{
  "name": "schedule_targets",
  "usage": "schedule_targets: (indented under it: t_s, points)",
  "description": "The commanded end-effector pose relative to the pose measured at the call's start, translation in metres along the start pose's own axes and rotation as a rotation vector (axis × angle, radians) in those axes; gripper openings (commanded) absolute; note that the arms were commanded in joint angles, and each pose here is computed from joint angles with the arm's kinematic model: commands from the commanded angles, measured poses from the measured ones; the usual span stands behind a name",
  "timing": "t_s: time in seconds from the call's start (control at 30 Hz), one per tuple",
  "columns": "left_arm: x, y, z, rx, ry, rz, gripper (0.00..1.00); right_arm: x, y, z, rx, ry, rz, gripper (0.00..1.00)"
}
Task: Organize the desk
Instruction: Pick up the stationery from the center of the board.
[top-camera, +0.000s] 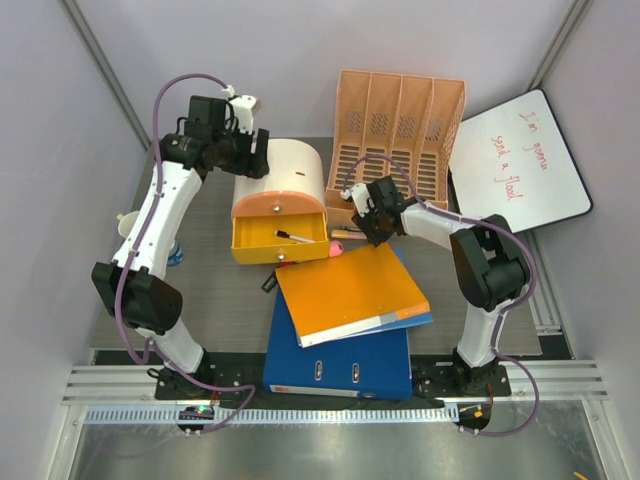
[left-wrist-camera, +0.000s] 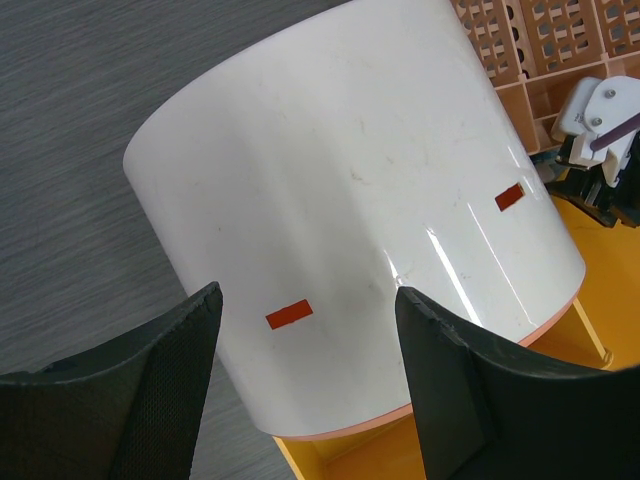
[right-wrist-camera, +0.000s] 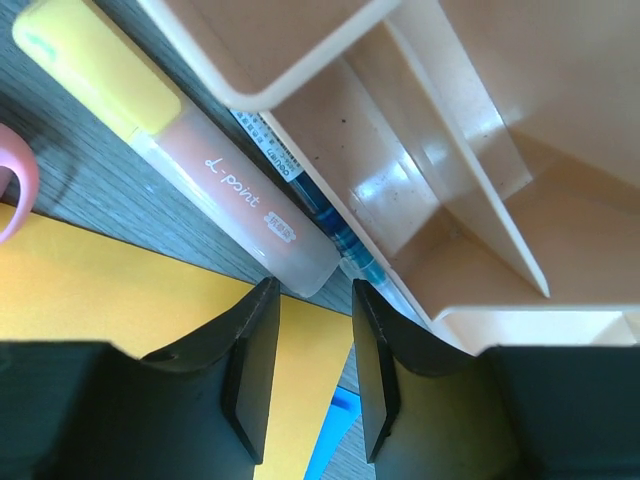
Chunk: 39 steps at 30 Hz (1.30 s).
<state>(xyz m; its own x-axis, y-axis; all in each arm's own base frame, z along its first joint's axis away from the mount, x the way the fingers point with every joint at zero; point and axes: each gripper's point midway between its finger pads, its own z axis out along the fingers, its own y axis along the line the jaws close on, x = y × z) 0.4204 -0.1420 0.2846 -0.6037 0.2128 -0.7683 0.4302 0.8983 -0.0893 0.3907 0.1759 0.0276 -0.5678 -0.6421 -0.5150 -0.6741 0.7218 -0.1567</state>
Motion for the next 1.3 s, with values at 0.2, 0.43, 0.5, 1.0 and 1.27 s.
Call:
schedule_targets:
  t_s: [0.2,0.43,0.5,1.0,1.27]
  points:
    - [-0.013,0.0,-0.004,-0.003,-0.047,0.038,0.7,-0.049,-0.025,-0.037,0.083,-0.147,-0.017,0.41]
    - [-0.011,0.0,-0.003,-0.001,-0.042,0.034,0.7,-0.042,-0.042,-0.042,0.137,-0.135,-0.002,0.41]
    - [-0.011,0.0,-0.003,-0.001,-0.041,0.035,0.7,-0.038,-0.044,-0.036,0.145,-0.122,0.001,0.4]
    - [-0.007,0.0,0.001,0.001,-0.029,0.033,0.7,-0.044,-0.027,-0.052,0.072,-0.228,0.076,0.37]
    - [-0.009,-0.002,-0.001,0.005,-0.037,0.029,0.7,-0.037,-0.014,-0.06,0.027,-0.239,0.114,0.37]
